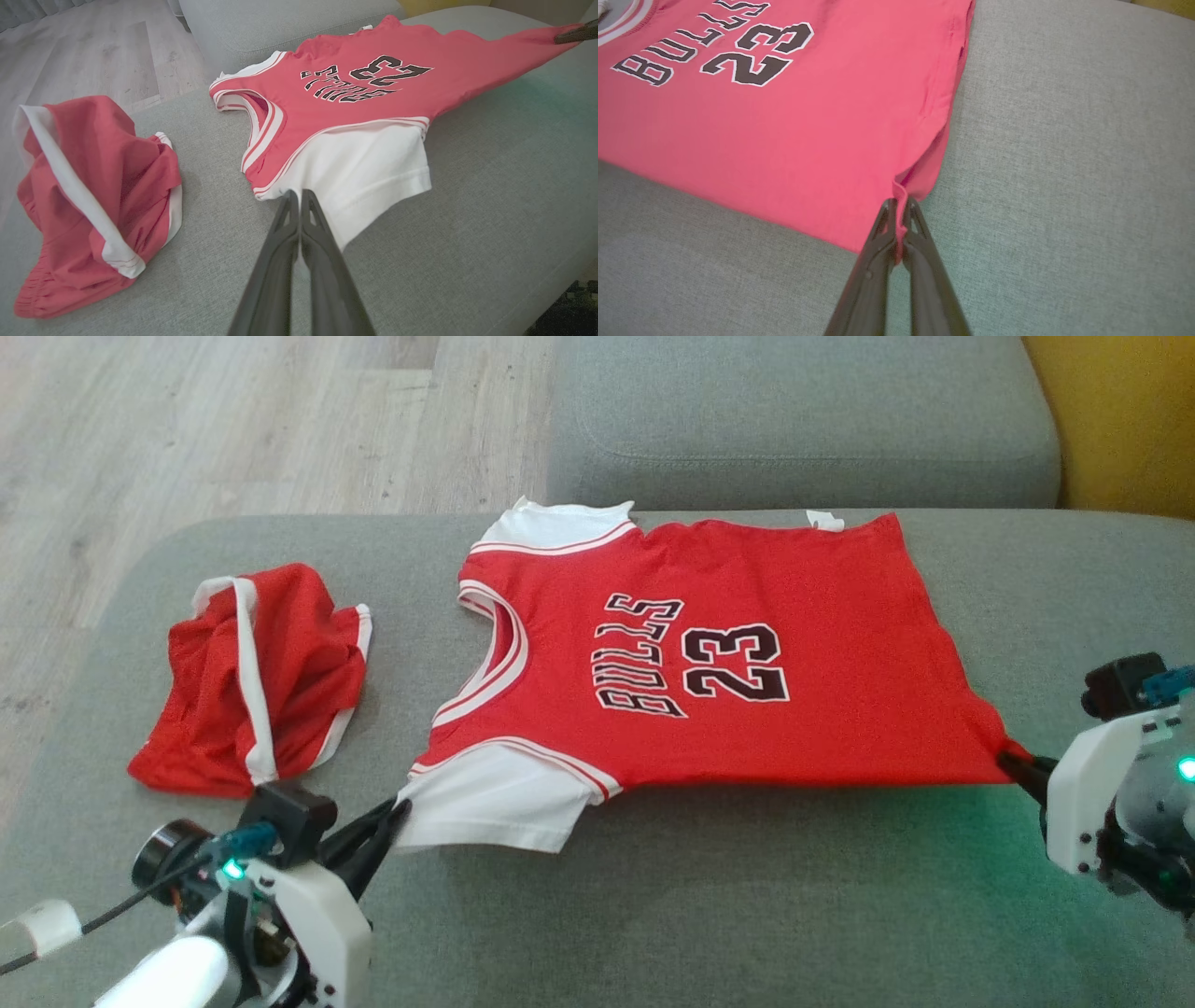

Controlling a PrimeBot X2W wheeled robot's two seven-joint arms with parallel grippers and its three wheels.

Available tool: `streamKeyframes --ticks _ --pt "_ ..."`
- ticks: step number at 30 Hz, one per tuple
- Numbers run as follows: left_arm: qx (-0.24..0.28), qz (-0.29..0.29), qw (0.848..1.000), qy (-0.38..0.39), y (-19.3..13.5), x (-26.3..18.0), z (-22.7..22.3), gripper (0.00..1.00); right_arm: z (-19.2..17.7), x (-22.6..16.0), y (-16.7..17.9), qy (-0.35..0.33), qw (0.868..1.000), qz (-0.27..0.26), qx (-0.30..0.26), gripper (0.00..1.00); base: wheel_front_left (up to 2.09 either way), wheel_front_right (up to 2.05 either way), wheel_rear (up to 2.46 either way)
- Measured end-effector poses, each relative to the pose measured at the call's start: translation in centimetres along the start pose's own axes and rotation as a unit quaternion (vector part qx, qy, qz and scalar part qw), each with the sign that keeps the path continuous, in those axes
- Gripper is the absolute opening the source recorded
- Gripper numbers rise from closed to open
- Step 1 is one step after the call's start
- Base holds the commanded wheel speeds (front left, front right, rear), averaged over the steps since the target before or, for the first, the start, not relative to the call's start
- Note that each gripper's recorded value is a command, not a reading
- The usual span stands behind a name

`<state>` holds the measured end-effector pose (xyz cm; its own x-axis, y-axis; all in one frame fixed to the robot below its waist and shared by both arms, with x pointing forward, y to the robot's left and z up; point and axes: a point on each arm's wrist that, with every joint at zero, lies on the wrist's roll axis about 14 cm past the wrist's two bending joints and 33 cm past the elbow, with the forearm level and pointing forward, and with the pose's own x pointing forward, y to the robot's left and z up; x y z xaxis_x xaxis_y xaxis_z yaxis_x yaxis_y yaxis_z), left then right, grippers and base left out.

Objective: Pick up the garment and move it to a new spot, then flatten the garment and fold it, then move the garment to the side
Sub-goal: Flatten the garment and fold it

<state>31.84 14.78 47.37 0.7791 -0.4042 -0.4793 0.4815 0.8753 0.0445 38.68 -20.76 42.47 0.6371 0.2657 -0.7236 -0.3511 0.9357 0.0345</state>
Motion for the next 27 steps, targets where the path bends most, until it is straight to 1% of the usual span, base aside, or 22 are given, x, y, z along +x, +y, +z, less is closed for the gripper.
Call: streamKeyframes --ticks 6,9,15,22,27 --pt "-0.001 0.001 1.000 0.012 0.3 0.7 -0.2 0.00 0.5 0.3 0.0 -0.003 1.000 0.006 0.008 0.00 0.00 0.00 0.00" --pt "0.003 0.005 1.000 0.027 1.2 1.6 -0.2 0.00 0.6 0.9 -0.1 0.003 1.000 0.006 0.007 0.00 0.00 0.00 0.00" --pt "0.021 0.005 0.999 0.046 3.6 4.4 1.0 0.00 3.1 2.7 -0.5 -0.005 1.000 0.003 0.008 0.00 0.00 0.00 0.00" --pt "0.045 0.003 0.995 0.084 5.8 8.0 1.2 0.00 3.4 5.0 -1.4 0.017 0.999 -0.008 0.029 0.00 0.00 0.00 0.00" --pt "0.072 0.007 0.992 0.100 7.5 10.7 2.1 0.00 4.5 6.9 -2.1 0.020 0.999 -0.015 0.026 0.00 0.00 0.00 0.00"
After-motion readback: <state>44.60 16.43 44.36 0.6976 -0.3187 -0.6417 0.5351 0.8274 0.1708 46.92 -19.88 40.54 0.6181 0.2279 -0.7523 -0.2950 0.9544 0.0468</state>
